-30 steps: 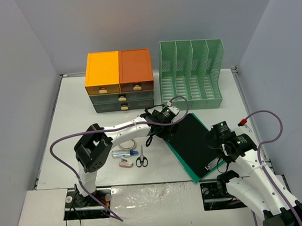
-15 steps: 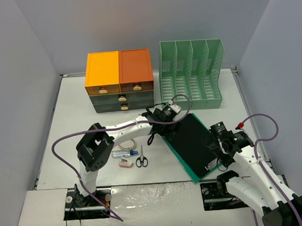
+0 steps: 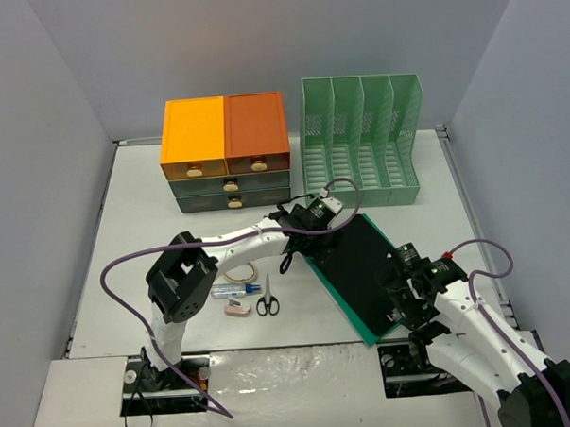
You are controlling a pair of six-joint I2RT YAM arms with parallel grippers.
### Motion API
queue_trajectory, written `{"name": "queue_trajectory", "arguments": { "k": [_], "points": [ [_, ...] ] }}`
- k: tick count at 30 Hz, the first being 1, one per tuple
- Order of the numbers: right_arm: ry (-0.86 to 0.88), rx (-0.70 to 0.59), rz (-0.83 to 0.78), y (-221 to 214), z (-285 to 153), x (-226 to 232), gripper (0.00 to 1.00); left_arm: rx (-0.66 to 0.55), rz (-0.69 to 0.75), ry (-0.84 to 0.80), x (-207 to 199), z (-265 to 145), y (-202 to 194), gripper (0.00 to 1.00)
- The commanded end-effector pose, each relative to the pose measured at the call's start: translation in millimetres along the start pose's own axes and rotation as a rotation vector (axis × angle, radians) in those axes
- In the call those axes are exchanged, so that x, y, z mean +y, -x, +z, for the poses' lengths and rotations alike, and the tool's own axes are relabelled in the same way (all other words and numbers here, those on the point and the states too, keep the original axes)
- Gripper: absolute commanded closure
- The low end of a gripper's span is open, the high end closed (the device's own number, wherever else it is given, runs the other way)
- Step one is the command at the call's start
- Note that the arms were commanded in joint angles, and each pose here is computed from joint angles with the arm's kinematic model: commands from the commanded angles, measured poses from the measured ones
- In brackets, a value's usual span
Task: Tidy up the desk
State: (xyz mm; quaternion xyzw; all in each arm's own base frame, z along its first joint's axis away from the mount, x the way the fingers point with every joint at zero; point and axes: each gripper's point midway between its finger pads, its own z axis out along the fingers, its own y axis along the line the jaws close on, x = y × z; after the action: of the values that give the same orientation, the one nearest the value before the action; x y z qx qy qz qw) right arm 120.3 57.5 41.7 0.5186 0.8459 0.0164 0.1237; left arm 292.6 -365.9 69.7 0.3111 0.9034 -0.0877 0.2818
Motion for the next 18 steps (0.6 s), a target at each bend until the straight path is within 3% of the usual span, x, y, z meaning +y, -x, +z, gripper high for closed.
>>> {"name": "queue_trajectory", "arguments": {
  "k": [1, 13, 18],
  "points": [
    [-0.004, 0.025, 0.071, -7, 4, -4, 0.04, -0.115, -0.014, -0.019, -6, -20, 41, 0.03],
    [-0.006, 0.015, 0.115, -9, 15, 1, 0.04, -0.105, -0.029, -0.01, -3, -15, 38, 0.03],
    [-0.002, 0.008, 0.114, -9, 18, 6, 0.03, -0.109, -0.117, -0.051, 1, -6, 41, 0.03]
  ]
}}
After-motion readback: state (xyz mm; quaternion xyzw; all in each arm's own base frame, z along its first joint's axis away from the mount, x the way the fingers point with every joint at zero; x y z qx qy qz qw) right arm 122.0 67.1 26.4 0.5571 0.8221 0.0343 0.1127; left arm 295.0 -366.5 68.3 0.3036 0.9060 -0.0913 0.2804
